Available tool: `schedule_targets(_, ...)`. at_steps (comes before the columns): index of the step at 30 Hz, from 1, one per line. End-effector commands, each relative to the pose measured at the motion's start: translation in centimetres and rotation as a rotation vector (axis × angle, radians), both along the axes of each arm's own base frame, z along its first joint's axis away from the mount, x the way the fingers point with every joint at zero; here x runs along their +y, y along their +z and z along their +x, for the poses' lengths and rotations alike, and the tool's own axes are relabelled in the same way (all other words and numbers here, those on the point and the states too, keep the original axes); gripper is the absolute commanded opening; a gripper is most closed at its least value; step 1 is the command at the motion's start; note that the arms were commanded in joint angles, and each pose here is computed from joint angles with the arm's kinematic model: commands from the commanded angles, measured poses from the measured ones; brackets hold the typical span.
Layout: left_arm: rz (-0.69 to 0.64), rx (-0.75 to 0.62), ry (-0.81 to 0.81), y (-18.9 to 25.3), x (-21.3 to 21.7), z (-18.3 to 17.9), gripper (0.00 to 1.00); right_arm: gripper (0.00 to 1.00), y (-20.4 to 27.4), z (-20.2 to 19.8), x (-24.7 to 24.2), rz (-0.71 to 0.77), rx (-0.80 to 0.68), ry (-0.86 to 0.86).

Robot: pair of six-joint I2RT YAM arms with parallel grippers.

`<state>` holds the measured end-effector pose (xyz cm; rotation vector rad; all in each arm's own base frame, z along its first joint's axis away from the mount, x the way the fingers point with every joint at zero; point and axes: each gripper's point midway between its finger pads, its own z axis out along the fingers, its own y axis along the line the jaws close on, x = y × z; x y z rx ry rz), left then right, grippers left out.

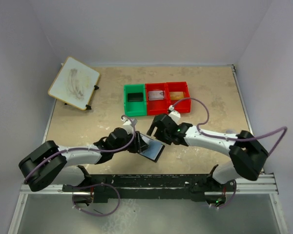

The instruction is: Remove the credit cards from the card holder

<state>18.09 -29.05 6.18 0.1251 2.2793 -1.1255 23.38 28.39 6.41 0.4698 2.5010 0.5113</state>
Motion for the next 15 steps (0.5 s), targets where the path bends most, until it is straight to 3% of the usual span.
schedule_targets(1, -0.08, -0.085, -0.092, 3.4, -3.3, -0.4, 0.37, 0.83, 2.0, 1.2, -4.8, -0.004, -0.067, -0.119)
schedule_targets(7, -0.001, -0.087, -0.145, 2.6, -4.3, -1.5, 0.39, 0.8, 5.7, 1.0, -5.0, 0.137, -0.199, -0.074)
schedule_targets(10, 0.009, -0.128, -0.078, 3.8, -3.0, -0.9, 0.39, 0.76, 6.7, 0.5, -3.9, 0.228, -0.243, -0.009)
schedule_targets(15, 0.139, -0.224, 0.137, 5.5, 1.5, 1.8, 0.39, 0.63, 7.4, -0.3, -1.3, 0.358, -0.277, 0.113)
